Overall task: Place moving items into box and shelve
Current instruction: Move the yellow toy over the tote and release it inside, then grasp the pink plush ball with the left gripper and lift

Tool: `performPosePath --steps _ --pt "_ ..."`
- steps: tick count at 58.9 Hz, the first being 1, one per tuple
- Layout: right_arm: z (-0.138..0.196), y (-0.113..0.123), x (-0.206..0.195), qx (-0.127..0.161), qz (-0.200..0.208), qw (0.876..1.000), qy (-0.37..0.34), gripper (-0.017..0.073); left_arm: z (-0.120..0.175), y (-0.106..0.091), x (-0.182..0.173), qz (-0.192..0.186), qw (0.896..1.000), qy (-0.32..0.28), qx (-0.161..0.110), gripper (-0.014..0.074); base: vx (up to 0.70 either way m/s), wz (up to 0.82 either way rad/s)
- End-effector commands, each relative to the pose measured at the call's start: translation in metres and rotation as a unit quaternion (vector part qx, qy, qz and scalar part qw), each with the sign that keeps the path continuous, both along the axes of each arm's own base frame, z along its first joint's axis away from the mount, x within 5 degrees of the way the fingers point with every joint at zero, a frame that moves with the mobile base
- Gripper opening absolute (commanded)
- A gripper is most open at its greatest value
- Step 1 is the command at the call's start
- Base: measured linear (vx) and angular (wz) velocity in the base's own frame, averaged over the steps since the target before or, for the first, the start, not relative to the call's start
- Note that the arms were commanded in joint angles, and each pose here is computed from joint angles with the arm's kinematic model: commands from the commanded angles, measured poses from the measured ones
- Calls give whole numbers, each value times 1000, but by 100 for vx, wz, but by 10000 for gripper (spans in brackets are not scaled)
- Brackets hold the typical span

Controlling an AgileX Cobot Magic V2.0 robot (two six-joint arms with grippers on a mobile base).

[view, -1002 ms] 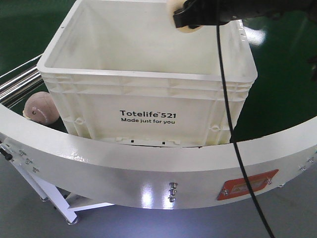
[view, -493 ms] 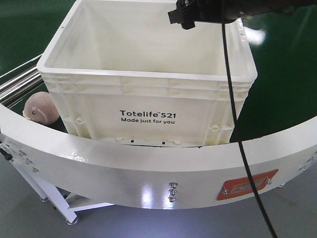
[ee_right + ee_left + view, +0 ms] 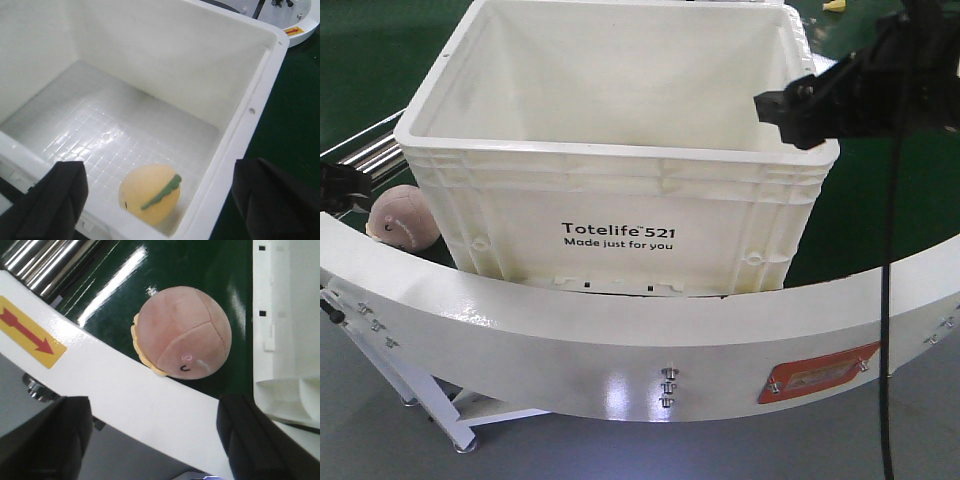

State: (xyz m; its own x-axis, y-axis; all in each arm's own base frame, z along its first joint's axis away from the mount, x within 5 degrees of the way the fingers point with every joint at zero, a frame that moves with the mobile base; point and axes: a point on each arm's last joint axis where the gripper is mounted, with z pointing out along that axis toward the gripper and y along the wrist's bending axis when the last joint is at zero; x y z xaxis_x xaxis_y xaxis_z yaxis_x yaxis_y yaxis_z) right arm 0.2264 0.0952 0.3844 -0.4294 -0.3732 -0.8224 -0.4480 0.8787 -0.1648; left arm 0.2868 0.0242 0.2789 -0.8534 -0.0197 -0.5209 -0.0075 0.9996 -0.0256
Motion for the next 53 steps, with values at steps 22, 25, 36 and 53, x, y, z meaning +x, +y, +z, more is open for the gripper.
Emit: performPosePath --steps 22,25,36,53 --pt "23 -19 -40 45 -7 995 -85 591 -34 6 68 -15 994 -45 -102 606 0 0" --pt "23 -19 -40 47 -8 995 -84 591 -41 7 73 -17 994 -38 -102 603 0 0" --pt "23 -19 -40 48 -9 995 -84 591 -58 7 80 -24 995 -17 -99 507 0 0" --pt "23 -19 -40 49 -9 995 -83 591 -33 12 78 -39 996 -60 -50 265 0 0"
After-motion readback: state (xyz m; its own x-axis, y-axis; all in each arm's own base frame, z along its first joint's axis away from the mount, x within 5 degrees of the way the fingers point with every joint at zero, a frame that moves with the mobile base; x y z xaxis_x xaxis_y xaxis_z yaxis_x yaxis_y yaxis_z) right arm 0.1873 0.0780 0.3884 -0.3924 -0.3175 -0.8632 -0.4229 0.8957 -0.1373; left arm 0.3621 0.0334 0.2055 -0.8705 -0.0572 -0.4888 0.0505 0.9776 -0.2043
